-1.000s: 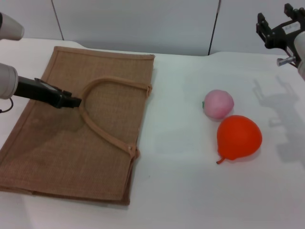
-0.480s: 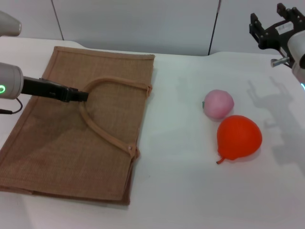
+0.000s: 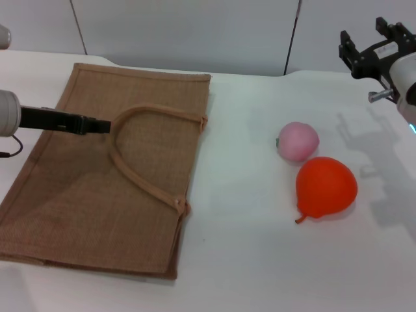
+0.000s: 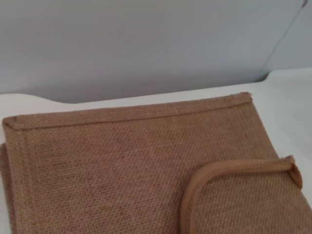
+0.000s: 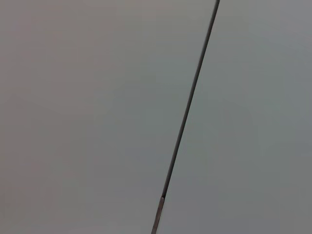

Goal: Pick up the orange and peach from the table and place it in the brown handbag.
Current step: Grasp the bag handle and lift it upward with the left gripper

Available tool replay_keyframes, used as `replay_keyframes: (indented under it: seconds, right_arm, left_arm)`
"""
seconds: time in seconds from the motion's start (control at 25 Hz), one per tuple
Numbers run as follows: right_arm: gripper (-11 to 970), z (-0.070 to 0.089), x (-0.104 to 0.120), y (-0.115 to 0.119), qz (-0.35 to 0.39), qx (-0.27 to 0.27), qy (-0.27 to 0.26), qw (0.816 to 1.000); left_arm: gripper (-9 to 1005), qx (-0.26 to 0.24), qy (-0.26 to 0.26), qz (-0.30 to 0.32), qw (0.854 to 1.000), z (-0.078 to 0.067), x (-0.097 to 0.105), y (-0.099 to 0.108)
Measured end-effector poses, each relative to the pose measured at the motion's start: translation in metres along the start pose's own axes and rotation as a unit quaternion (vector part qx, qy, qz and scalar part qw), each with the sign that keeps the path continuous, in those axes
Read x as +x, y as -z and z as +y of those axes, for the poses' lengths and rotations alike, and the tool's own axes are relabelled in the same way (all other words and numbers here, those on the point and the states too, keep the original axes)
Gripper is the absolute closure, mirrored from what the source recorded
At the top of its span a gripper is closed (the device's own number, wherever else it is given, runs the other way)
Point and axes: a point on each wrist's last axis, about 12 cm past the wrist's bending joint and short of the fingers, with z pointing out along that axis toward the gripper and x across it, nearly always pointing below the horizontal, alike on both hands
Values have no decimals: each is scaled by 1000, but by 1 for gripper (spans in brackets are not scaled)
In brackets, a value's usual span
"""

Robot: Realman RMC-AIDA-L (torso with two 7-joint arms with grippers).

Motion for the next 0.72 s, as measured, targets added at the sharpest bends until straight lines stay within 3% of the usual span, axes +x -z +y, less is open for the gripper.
replay_keyframes:
  seconds: [0.72]
  right_arm:
    - [318, 7, 6, 3, 8, -12, 2, 1000]
  left_arm:
    - [597, -8, 12, -7, 1000, 1, -4, -2]
